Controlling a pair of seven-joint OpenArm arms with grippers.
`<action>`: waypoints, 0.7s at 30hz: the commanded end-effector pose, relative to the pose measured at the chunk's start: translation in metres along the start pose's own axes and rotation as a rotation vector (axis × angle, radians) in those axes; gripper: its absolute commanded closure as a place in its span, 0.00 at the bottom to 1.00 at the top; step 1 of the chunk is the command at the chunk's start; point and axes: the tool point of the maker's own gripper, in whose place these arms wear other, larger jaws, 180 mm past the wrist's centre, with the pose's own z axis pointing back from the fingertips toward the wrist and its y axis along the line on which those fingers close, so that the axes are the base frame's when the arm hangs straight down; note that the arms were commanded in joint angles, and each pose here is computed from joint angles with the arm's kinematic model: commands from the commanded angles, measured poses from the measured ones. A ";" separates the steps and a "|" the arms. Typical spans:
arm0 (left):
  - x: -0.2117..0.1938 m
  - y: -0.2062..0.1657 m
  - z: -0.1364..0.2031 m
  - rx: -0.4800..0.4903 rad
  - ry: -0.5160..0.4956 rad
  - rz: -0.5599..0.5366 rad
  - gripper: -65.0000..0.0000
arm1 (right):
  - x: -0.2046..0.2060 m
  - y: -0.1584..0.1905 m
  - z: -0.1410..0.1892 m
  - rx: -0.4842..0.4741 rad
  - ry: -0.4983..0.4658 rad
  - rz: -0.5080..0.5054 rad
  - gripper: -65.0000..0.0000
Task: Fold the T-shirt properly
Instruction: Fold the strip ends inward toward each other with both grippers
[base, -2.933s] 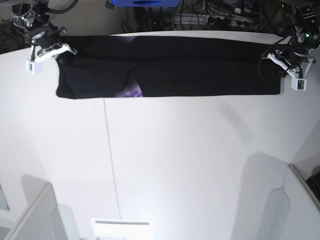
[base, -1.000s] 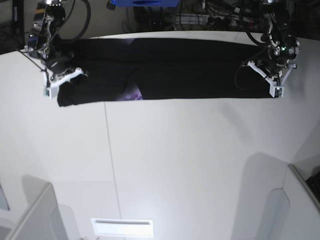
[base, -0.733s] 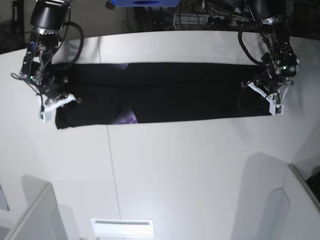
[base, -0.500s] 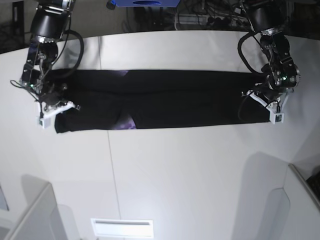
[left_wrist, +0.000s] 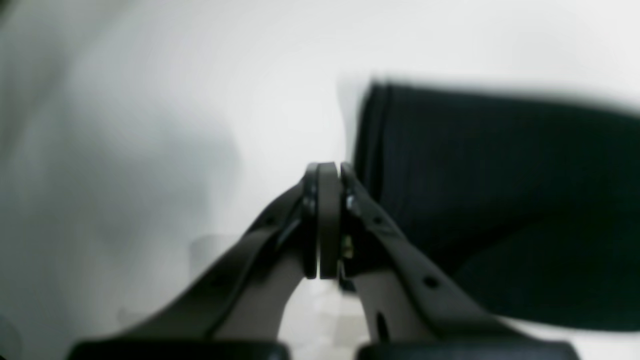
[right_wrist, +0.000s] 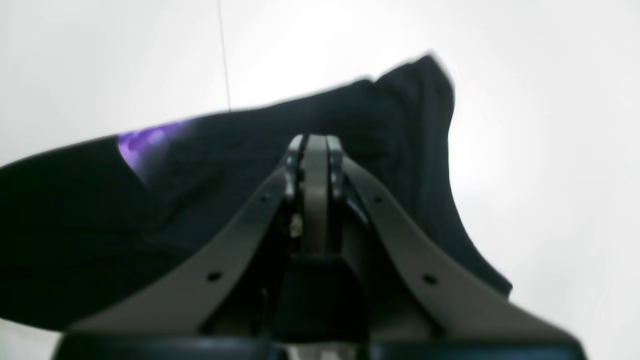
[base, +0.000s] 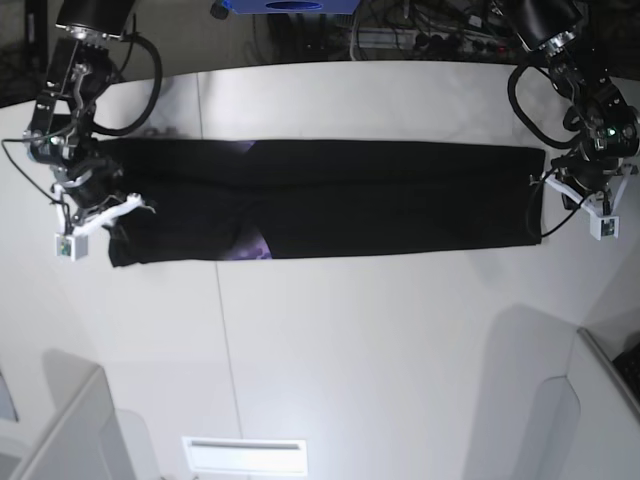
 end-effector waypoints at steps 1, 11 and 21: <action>0.013 0.008 0.006 0.008 -0.051 -0.038 1.00 | 0.014 -0.001 0.003 0.001 -0.047 0.015 1.00; -0.015 0.005 -0.007 -0.064 0.017 -0.056 0.22 | -0.012 0.039 -0.006 0.097 0.030 0.080 1.00; -0.040 -0.023 -0.044 -0.244 0.045 0.151 0.09 | -0.023 0.051 -0.007 0.126 0.058 0.094 1.00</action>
